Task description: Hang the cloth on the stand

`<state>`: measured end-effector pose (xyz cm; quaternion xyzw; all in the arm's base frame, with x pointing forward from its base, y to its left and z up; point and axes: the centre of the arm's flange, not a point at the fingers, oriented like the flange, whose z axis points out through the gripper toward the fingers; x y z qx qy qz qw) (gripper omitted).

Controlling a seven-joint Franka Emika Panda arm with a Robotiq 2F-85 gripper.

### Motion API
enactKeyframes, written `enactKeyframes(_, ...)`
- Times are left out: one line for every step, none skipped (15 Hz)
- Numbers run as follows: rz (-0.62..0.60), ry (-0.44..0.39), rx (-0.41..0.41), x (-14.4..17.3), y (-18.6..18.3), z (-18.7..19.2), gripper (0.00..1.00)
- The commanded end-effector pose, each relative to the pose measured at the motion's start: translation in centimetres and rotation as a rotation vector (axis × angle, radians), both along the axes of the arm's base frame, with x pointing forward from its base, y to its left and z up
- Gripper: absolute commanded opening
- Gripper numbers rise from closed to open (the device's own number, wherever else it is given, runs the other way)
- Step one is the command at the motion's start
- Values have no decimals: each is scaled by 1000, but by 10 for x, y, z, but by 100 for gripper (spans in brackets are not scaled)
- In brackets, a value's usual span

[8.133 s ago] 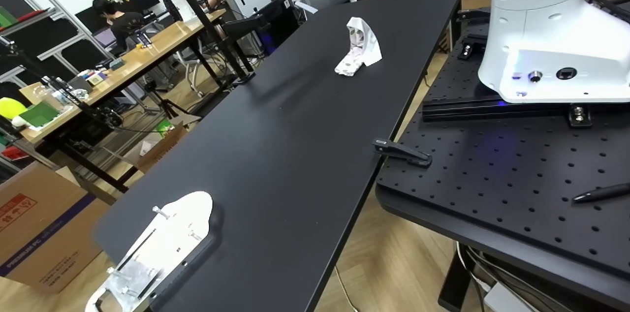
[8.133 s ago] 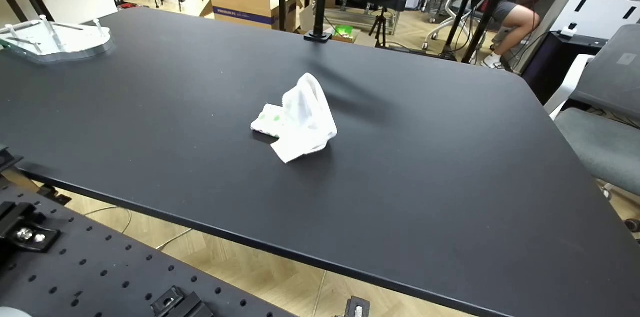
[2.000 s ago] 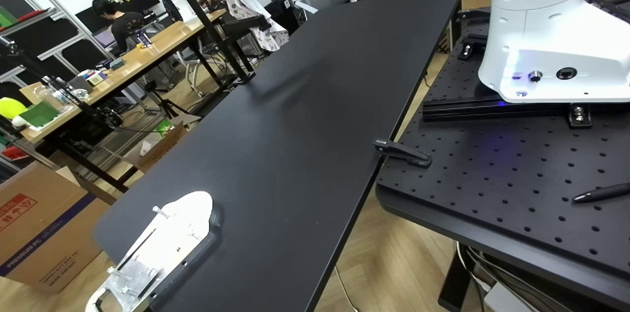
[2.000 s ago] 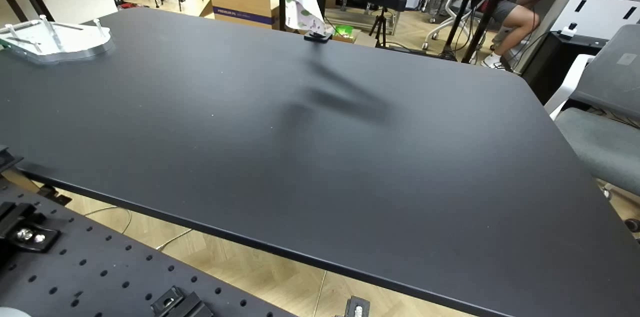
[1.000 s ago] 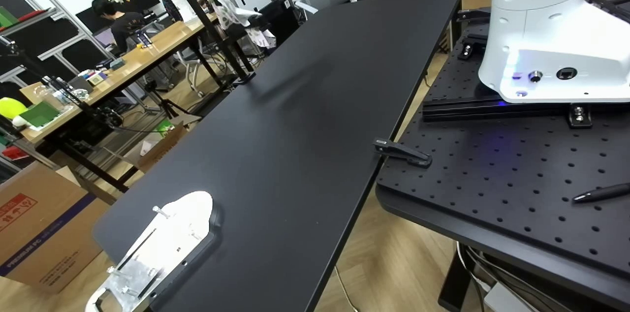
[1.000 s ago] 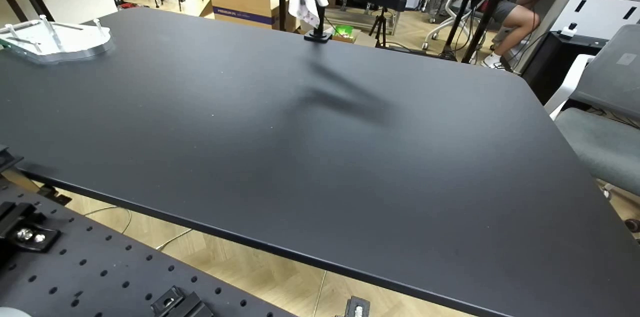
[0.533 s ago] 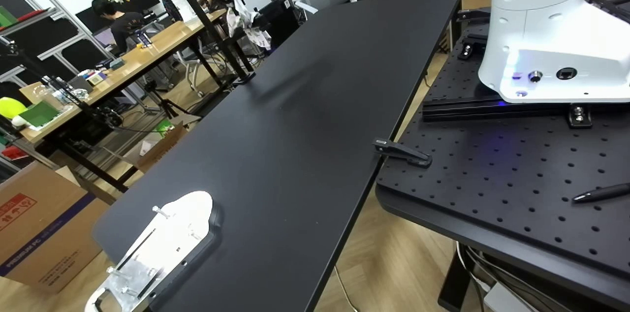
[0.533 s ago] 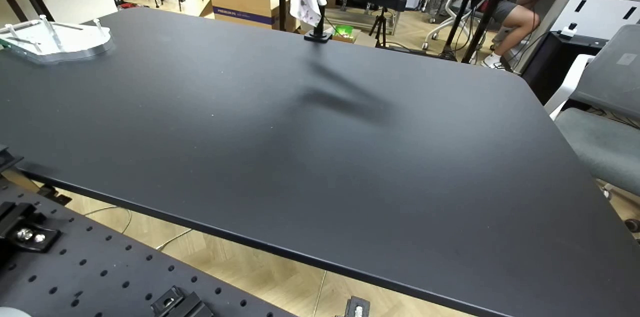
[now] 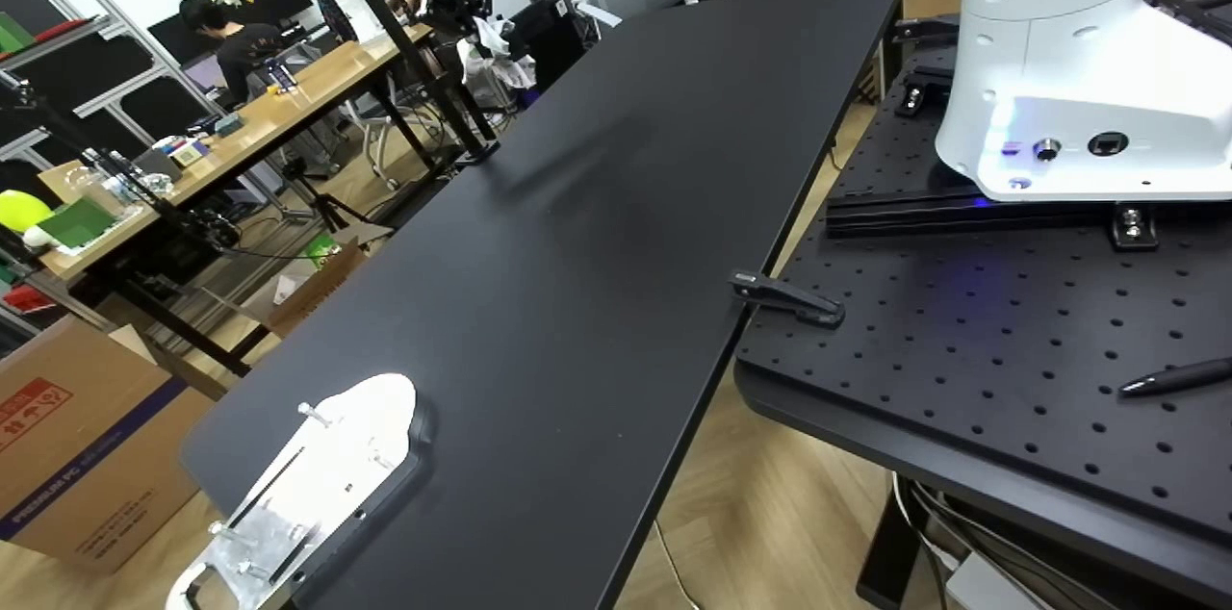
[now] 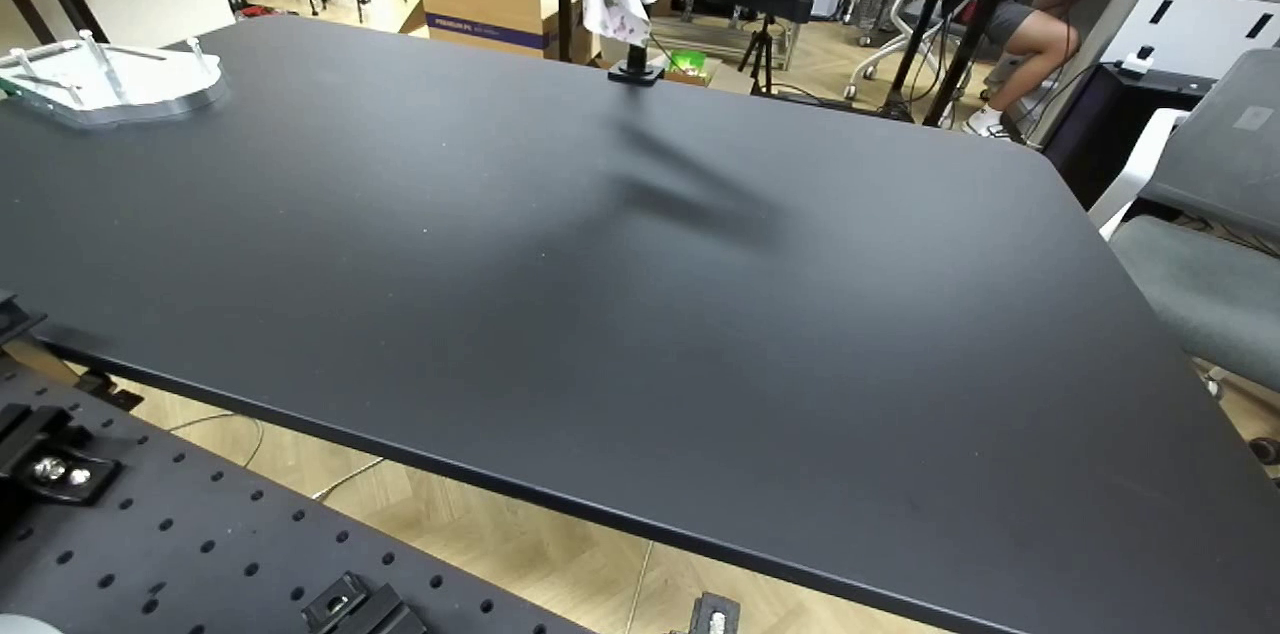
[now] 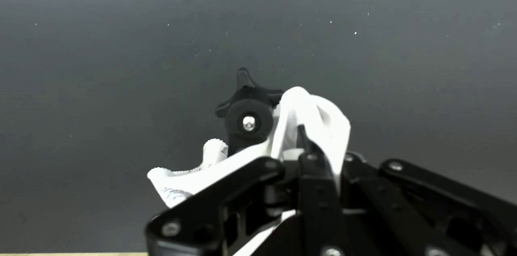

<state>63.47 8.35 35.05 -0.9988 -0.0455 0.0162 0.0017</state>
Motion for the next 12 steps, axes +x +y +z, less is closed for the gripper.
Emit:
enactKeyframes(40, 44, -7, -4, 7, -6, 0)
enactKeyframes(44, 55, -5, -4, 9, -7, 0)
enactKeyframes(45, 63, -4, -5, 10, -8, 27)
enactKeyframes(49, 69, -2, -6, 10, -7, 27)
enactKeyframes(49, 69, -1, -7, 10, -6, 32)
enactKeyframes(51, 68, -3, -7, 10, -4, 40)
enactKeyframes(52, 66, -5, -7, 10, -3, 47)
enactKeyframes(54, 61, -9, -7, 10, -1, 55)
enactKeyframes(57, 54, -11, -7, 10, 3, 60)
enactKeyframes(60, 46, -14, -6, 11, 7, 67)
enactKeyframes(67, 34, -22, -6, 13, 12, 74)
enactKeyframes(74, 23, -27, -5, 15, 17, 80)
